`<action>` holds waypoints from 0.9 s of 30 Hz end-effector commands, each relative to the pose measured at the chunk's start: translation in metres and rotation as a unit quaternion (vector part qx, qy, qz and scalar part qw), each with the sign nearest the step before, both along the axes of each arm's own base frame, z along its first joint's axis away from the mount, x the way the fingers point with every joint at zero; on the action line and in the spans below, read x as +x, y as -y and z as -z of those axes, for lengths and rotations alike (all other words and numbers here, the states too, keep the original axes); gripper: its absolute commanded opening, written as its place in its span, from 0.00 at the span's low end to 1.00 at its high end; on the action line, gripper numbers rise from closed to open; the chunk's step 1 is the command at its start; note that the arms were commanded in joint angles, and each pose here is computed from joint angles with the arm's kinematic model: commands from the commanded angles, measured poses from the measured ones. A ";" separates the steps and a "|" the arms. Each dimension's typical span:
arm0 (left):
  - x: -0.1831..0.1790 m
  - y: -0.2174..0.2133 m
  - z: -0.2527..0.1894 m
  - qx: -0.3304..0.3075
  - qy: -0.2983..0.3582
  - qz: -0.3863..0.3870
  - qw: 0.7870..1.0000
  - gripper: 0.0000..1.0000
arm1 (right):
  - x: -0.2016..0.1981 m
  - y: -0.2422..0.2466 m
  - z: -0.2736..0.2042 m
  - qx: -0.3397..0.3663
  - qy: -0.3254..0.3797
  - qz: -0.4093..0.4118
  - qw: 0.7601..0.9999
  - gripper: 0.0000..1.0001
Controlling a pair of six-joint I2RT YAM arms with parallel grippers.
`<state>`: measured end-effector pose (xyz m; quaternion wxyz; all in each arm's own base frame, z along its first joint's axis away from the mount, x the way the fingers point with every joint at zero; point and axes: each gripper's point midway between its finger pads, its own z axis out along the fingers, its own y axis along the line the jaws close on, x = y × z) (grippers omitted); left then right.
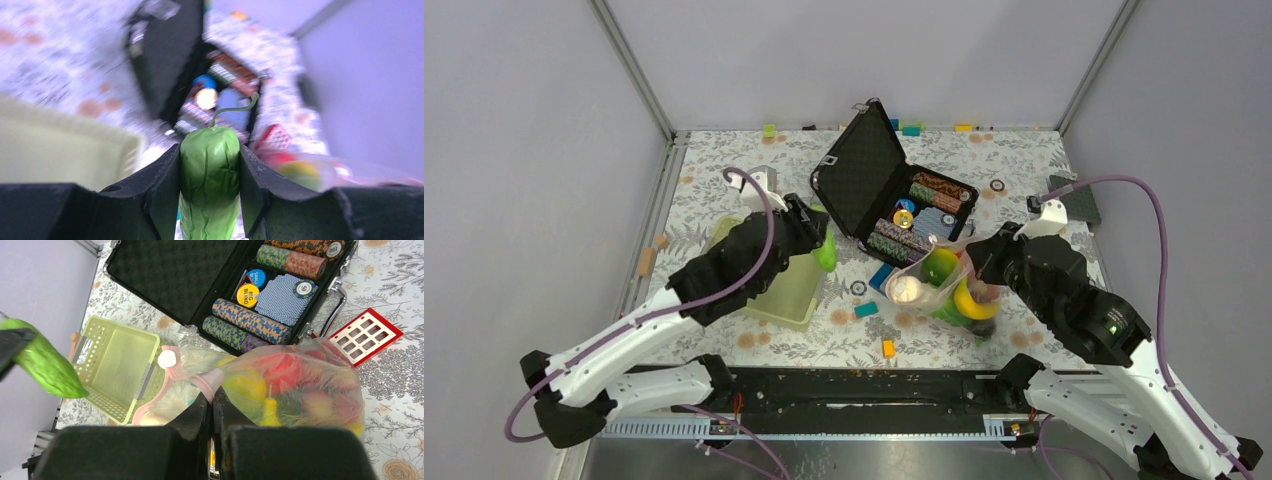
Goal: Place the food in the zip-top bag and seal the zipper
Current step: Place the fake vegetable in the zipper food storage bag.
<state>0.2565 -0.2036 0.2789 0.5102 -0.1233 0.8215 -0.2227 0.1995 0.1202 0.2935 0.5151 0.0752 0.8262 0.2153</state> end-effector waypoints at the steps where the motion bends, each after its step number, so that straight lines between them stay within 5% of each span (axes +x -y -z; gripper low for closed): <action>1: -0.004 0.049 -0.085 -0.048 0.182 0.087 0.978 0.00 | 0.002 -0.007 -0.017 0.031 0.023 -0.011 0.999 0.00; 6: -0.038 0.110 -0.127 -0.078 0.278 0.211 0.934 0.00 | -0.001 -0.011 -0.017 0.038 0.020 -0.022 0.999 0.00; 16: -0.092 0.180 -0.150 -0.156 0.343 0.348 0.859 0.00 | -0.006 -0.020 -0.019 0.058 0.005 -0.039 0.997 0.00; 27: -0.094 0.208 -0.137 -0.183 0.378 0.353 0.836 0.00 | -0.024 -0.031 -0.045 0.112 -0.014 -0.074 0.991 0.00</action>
